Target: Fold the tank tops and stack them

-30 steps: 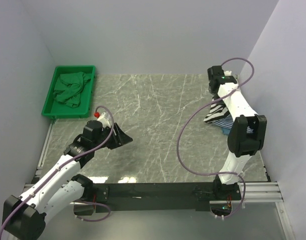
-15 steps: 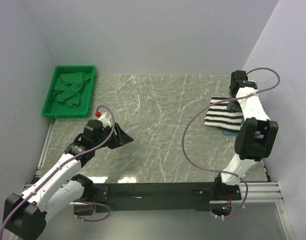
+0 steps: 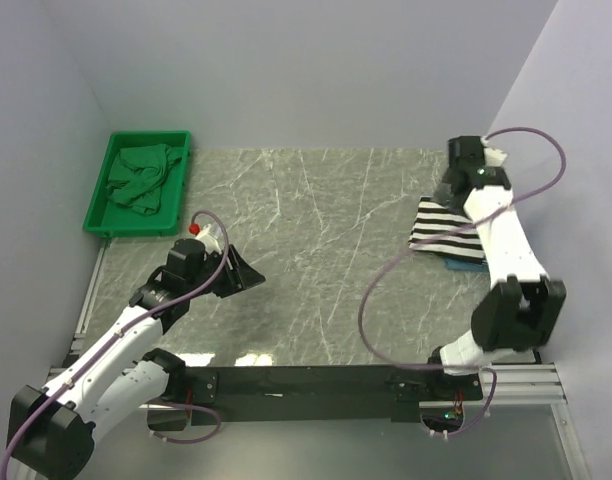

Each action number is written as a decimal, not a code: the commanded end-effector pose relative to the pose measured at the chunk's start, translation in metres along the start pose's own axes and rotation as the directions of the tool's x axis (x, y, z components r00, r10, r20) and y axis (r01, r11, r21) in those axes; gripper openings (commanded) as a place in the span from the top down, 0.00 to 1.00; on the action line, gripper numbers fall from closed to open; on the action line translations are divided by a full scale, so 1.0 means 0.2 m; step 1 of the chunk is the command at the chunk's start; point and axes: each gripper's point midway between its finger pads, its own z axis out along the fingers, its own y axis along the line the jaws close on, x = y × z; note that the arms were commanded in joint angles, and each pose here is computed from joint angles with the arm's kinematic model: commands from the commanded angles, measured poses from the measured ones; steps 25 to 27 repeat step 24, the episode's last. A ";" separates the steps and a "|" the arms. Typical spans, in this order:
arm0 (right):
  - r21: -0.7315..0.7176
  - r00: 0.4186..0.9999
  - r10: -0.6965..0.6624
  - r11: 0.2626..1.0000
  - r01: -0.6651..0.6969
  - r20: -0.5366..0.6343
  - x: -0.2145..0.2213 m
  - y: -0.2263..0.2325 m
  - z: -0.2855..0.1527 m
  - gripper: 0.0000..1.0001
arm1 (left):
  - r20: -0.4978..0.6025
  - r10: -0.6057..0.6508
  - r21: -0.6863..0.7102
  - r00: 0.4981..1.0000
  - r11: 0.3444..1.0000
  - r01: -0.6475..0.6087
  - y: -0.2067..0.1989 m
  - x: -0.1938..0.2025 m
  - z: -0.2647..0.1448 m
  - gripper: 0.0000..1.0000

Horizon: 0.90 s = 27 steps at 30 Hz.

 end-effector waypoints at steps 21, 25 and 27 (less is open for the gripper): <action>-0.791 0.963 0.183 0.610 0.046 0.196 0.71 0.40 -0.73 0.06 | 0.266 0.048 -0.192 0.963 0.981 0.004 0.03 -0.30 -0.19 0.47; -0.790 0.947 0.239 0.613 0.025 0.215 0.67 0.35 -0.75 0.02 | 0.296 0.046 -0.210 0.954 0.978 0.018 0.02 -0.34 -0.21 0.47; -0.790 0.947 0.239 0.613 0.025 0.215 0.67 0.35 -0.75 0.02 | 0.296 0.046 -0.210 0.954 0.978 0.018 0.02 -0.34 -0.21 0.47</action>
